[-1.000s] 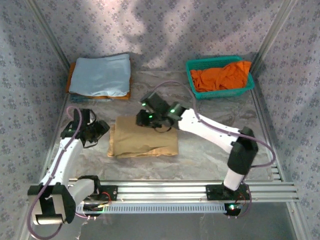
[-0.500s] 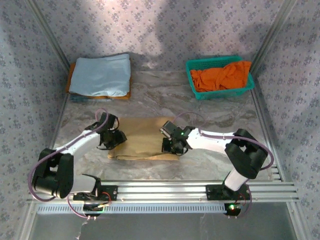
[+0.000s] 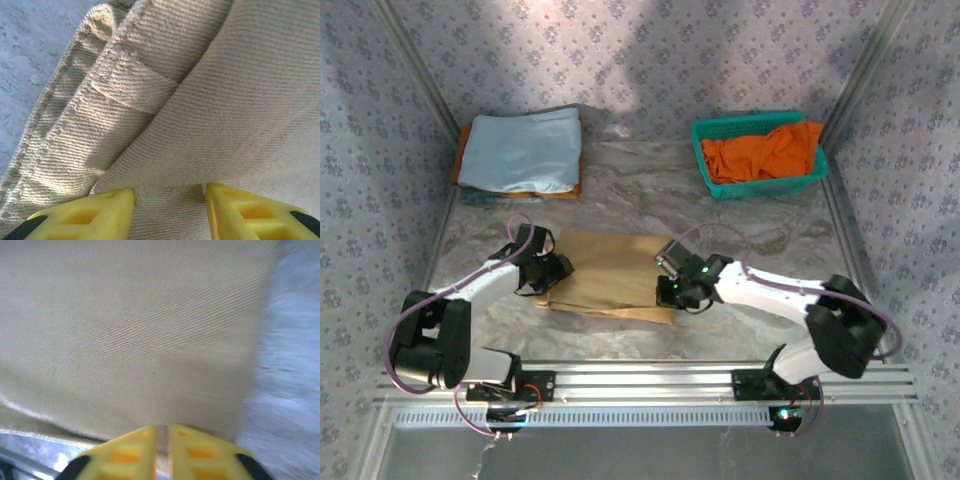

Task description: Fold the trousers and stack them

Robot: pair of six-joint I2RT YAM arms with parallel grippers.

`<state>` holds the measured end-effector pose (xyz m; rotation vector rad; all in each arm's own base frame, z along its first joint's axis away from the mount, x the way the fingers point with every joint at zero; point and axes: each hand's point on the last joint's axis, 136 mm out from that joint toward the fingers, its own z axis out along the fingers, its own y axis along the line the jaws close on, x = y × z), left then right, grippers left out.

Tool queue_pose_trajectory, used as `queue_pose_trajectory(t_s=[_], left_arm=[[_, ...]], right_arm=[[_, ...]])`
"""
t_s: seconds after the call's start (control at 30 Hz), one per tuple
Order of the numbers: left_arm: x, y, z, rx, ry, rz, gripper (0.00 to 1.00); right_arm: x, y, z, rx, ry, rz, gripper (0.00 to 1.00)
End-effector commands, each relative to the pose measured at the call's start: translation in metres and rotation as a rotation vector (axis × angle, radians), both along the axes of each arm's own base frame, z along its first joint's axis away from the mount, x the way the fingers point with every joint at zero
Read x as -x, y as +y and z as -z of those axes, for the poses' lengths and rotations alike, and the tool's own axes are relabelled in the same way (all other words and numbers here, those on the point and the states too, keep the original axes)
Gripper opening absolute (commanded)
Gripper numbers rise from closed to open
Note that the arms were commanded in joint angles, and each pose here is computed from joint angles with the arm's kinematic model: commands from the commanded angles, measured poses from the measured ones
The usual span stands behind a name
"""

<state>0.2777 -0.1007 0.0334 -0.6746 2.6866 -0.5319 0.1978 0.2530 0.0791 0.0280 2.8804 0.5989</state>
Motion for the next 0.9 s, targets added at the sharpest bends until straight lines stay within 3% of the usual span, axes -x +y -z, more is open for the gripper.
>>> queue_pose_trajectory(t_s=[0.0,0.07,0.17,0.3,0.5,0.73,0.8,0.87], left_arm=[[0.020,0.022,0.012,-0.103,0.073,-0.011,0.48],[0.018,0.021,0.004,-0.102,0.054,0.008,0.54],[0.017,0.022,-0.005,-0.118,0.053,0.023,0.58],[0.018,0.018,-0.024,-0.123,0.035,0.040,0.63],[0.024,-0.002,-0.066,-0.212,-0.041,0.132,0.67],[0.060,-0.019,-0.027,-0.172,0.035,0.138,0.67],[0.066,-0.019,-0.014,-0.161,0.054,0.124,0.64],[0.069,-0.018,-0.005,-0.152,0.060,0.106,0.62]], right_arm=[[-0.001,-0.034,-0.028,0.060,-0.026,-0.006,0.22],[-0.007,-0.044,-0.034,0.055,-0.046,0.010,0.24],[-0.019,-0.051,-0.035,0.053,-0.051,0.018,0.35],[-0.040,-0.051,-0.018,0.063,-0.033,0.012,0.44],[-0.081,-0.030,0.002,0.025,0.001,-0.049,0.47],[-0.138,-0.011,-0.029,0.088,-0.145,-0.129,0.57],[-0.152,-0.002,-0.026,0.124,-0.168,-0.153,0.52],[-0.158,0.020,-0.013,0.112,-0.146,-0.220,0.13]])
